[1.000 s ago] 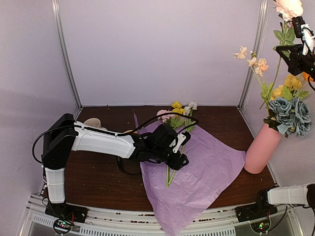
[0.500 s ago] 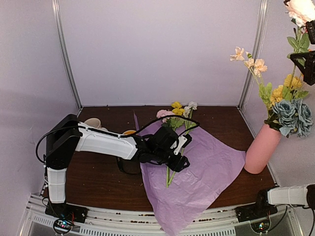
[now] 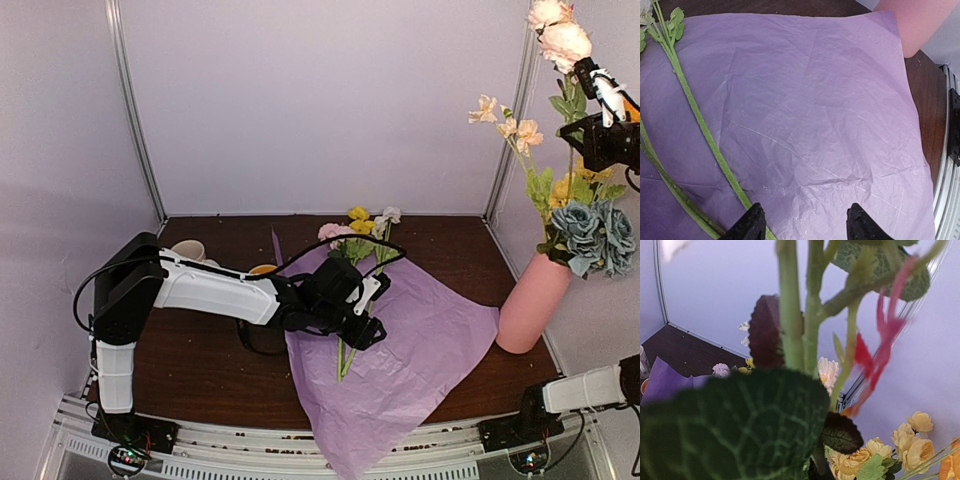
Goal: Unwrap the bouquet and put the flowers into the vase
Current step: Place the fake flower in the vase.
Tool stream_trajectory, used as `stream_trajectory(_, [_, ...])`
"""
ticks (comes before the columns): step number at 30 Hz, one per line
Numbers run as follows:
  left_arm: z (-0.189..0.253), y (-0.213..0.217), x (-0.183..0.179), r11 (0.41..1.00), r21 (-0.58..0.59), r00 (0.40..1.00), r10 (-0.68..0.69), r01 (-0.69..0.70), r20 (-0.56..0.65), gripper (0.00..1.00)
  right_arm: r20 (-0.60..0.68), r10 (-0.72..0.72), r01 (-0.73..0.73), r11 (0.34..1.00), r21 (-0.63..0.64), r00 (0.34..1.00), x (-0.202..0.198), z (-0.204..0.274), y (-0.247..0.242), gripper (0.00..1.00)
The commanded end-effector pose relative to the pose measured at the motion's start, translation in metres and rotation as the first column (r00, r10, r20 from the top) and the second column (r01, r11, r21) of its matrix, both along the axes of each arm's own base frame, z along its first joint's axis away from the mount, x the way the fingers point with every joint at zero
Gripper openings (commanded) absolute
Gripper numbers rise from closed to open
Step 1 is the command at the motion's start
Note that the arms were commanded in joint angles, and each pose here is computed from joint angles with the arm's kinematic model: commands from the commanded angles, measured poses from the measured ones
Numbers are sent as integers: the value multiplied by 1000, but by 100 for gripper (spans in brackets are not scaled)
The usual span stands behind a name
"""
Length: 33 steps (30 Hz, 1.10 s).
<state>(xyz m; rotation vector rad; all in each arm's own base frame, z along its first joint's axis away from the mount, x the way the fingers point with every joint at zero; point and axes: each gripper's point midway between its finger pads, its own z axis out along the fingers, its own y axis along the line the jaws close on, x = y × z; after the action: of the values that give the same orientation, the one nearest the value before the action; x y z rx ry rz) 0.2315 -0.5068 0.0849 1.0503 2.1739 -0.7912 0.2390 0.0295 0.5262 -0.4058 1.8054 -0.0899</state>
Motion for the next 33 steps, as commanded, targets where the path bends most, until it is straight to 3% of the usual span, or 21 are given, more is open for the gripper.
stream_trajectory(1, [15, -9, 1, 998, -67, 1000, -1, 3, 16, 57, -30, -21, 21, 1000, -6, 999, 16, -12, -3, 0])
stream_trajectory(17, [13, -7, 0, 998, -63, 1000, -1, 2, 14, 57, -116, -9, 16, 998, 59, 993, 53, -86, -10, 0])
stream_trajectory(21, [12, -7, -1, 998, -61, 1000, -2, 3, 14, 57, -93, -14, 19, 998, 55, 996, 50, -73, -11, 27])
stream_trajectory(23, [13, -7, 0, 998, -63, 1000, -1, 3, 17, 58, -56, -15, 19, 998, 61, 998, 46, -57, -11, 31])
stream_trajectory(25, [14, -8, 0, 998, -65, 1000, -3, 4, 18, 57, -25, -14, 16, 998, 68, 1000, 42, -45, -10, 31])
stream_trajectory(30, [12, -9, 0, 998, -64, 1000, -5, 6, 15, 57, 16, -6, 5, 996, 89, 1000, 43, -30, -8, 12])
stream_trajectory(33, [12, -9, 0, 998, -63, 1000, -7, 7, 13, 57, 5, 11, -11, 994, 107, 1000, 47, -32, -5, 12])
